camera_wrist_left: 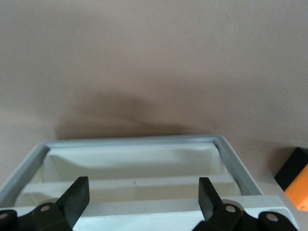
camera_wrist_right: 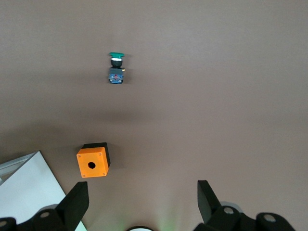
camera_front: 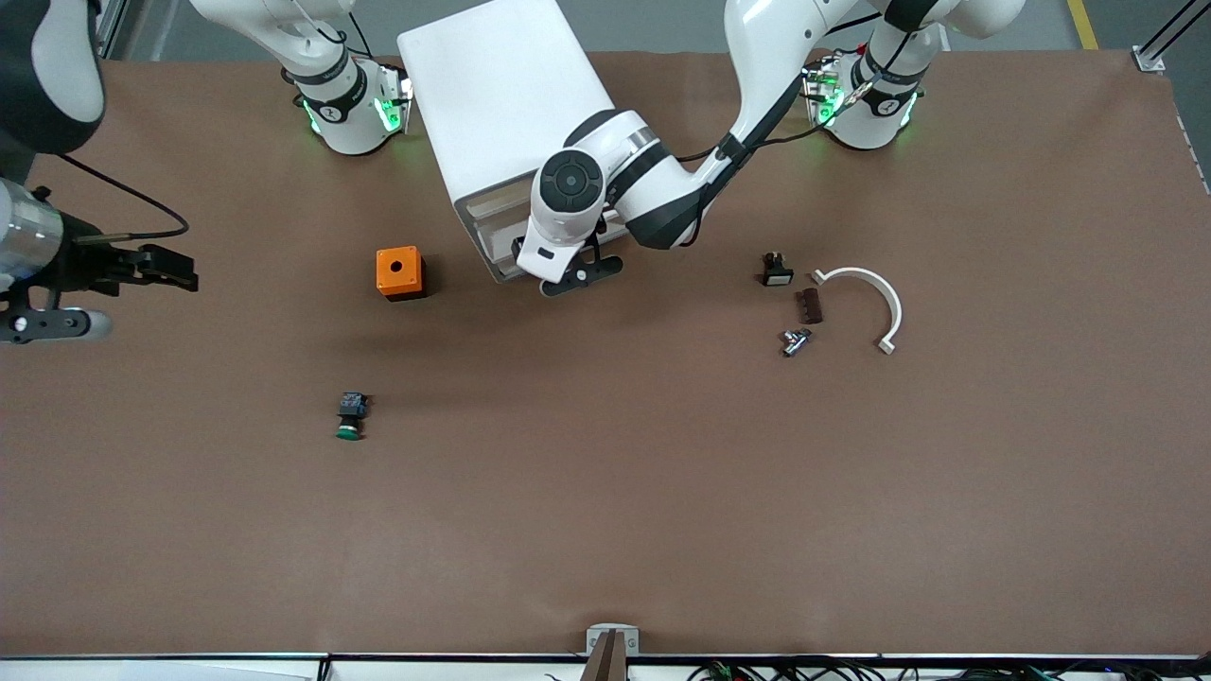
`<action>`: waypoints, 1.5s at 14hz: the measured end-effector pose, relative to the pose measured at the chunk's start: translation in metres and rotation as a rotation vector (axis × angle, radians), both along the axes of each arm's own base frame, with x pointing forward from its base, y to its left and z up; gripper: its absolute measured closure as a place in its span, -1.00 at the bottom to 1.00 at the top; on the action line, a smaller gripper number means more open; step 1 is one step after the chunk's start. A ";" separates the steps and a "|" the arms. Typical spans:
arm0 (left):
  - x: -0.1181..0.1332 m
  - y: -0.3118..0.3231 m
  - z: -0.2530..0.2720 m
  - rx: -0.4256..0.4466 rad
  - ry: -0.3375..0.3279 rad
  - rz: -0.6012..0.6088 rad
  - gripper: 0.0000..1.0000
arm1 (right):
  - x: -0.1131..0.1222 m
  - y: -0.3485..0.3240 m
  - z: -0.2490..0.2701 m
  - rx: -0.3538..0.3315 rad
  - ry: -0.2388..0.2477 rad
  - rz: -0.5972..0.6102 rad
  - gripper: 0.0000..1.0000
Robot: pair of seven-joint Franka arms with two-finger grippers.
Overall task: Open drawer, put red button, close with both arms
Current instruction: 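Push the drawer fully closed with the left gripper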
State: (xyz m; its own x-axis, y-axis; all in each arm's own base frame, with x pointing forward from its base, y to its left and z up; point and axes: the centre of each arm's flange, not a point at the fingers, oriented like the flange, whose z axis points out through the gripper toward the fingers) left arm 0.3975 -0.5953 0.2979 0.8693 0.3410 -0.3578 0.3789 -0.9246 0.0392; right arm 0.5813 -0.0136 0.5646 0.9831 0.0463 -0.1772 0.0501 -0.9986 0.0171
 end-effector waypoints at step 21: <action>0.073 0.071 0.079 -0.106 0.063 0.114 -1.00 | -0.004 -0.003 0.071 -0.009 -0.084 -0.058 -1.00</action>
